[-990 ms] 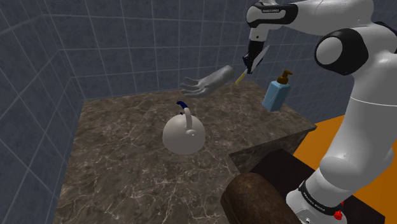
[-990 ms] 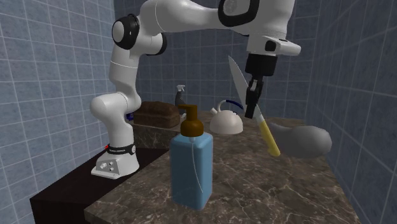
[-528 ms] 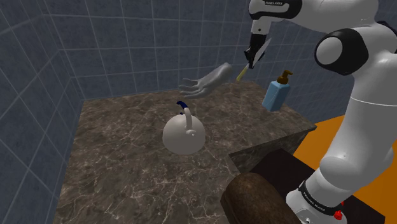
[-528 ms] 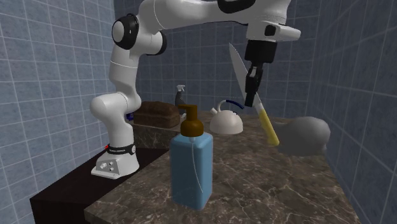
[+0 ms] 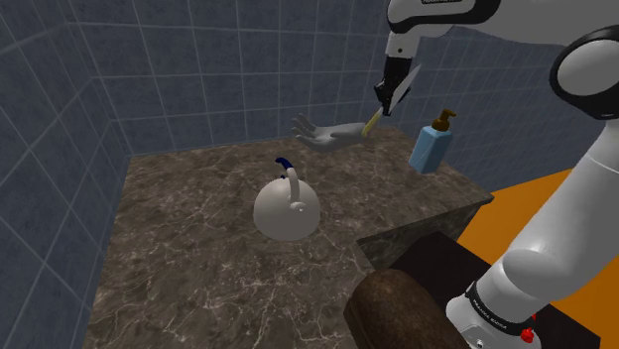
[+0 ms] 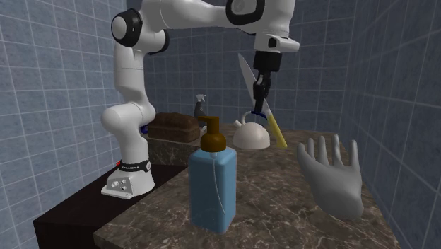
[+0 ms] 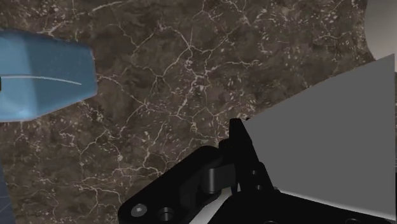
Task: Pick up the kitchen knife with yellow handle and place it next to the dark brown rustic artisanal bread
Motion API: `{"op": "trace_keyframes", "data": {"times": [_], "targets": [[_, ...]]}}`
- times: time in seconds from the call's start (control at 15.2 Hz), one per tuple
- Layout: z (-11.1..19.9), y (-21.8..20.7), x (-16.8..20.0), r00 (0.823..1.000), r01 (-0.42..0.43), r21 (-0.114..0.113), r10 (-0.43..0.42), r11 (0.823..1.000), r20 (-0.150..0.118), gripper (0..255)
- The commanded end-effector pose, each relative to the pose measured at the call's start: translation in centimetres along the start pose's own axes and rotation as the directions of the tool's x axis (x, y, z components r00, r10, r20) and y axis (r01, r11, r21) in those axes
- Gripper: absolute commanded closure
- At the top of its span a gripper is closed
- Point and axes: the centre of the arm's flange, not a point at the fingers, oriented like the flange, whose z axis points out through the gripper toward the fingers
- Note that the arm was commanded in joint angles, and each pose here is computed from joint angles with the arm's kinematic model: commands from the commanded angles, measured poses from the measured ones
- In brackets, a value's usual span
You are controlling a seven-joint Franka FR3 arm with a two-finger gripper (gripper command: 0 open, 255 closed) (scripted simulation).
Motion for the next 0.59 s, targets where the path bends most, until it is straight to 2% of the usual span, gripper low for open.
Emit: {"op": "trace_keyframes", "data": {"times": [0.0,0.53], "targets": [[0.3,-2.0,-1.8,1.0,-0.001,-0.001,0.001,1.0,0.0,255],[1.9,-9.8,-8.8,1.0,-0.001,-0.001,0.001,1.0,0.0,255]]}}
